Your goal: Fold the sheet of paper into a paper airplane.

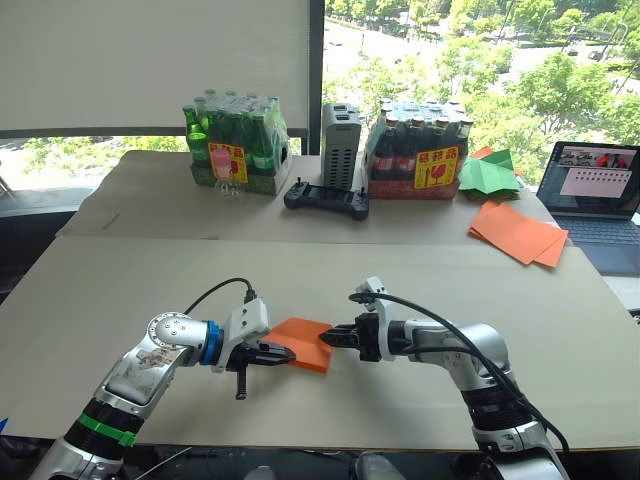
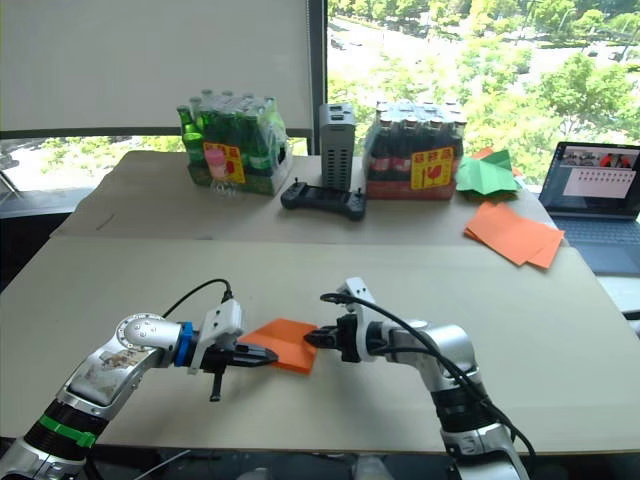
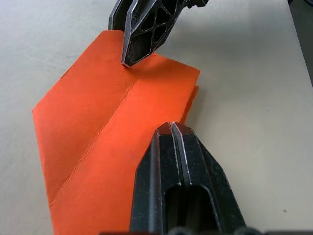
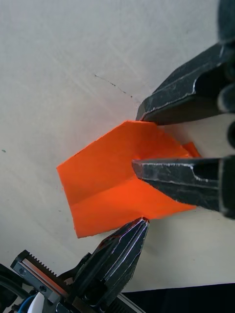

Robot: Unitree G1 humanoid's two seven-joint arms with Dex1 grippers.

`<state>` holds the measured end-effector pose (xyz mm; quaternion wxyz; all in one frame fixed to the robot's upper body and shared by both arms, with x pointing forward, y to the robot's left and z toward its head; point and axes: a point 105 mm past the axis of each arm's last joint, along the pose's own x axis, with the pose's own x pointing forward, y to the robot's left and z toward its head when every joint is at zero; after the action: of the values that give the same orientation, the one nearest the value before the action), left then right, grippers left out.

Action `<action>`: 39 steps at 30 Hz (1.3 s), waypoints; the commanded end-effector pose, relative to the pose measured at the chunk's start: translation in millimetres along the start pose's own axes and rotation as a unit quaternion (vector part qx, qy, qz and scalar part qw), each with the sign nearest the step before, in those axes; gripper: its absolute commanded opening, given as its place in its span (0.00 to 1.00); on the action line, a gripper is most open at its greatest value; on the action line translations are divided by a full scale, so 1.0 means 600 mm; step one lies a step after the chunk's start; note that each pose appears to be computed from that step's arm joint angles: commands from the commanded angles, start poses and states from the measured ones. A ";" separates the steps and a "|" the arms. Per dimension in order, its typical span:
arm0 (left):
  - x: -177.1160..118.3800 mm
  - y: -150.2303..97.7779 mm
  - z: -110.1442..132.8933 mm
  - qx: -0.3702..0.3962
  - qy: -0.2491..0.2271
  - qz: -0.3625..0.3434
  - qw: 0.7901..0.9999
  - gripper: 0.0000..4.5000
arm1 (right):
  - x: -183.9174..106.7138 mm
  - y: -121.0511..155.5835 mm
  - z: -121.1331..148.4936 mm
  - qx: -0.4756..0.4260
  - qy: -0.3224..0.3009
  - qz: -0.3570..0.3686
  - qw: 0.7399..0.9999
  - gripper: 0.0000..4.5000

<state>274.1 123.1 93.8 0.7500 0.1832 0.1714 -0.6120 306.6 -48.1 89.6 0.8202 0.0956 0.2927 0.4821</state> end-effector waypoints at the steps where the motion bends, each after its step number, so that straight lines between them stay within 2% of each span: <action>1: -0.002 0.001 0.014 0.017 0.001 -0.001 1.000 0.00 | 0.000 0.013 0.014 -0.014 -0.025 0.014 0.999 0.01; 8: -0.004 0.002 0.013 0.016 0.004 0.002 1.000 0.00 | -0.003 0.029 0.024 -0.069 -0.052 0.010 0.996 0.01; 13: -0.008 0.004 0.010 0.013 0.008 0.006 1.000 0.00 | -0.011 0.056 0.042 -0.198 -0.102 -0.007 0.975 0.01; 19: -0.013 0.004 0.006 0.008 0.013 0.006 1.000 0.00 | -0.023 0.102 0.027 -0.397 -0.143 -0.005 0.907 0.01; 21: -0.016 0.006 0.005 0.007 0.014 0.008 1.000 0.00 | -0.017 0.101 0.000 -0.488 -0.116 -0.010 0.865 0.01; 24: -0.017 0.008 0.004 0.005 0.014 0.010 1.000 0.00 | -0.008 0.093 -0.028 -0.568 -0.090 -0.011 0.818 0.01; 30: -0.021 0.008 0.002 0.001 0.014 0.012 1.000 0.00 | 0.005 0.082 -0.038 -0.679 -0.092 -0.026 0.728 0.01; 33: -0.025 0.009 0.000 -0.003 0.016 0.016 1.000 0.00 | 0.007 0.079 -0.045 -0.710 -0.088 -0.022 0.699 0.01; 39: -0.044 0.013 -0.006 -0.012 0.018 0.032 0.999 0.00 | 0.014 0.056 -0.075 -0.721 -0.036 -0.011 0.692 0.01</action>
<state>275.0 143.1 93.6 0.7594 0.1911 0.2006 -0.5886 260.9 -26.8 74.2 0.6689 -0.4939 -0.1858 0.5235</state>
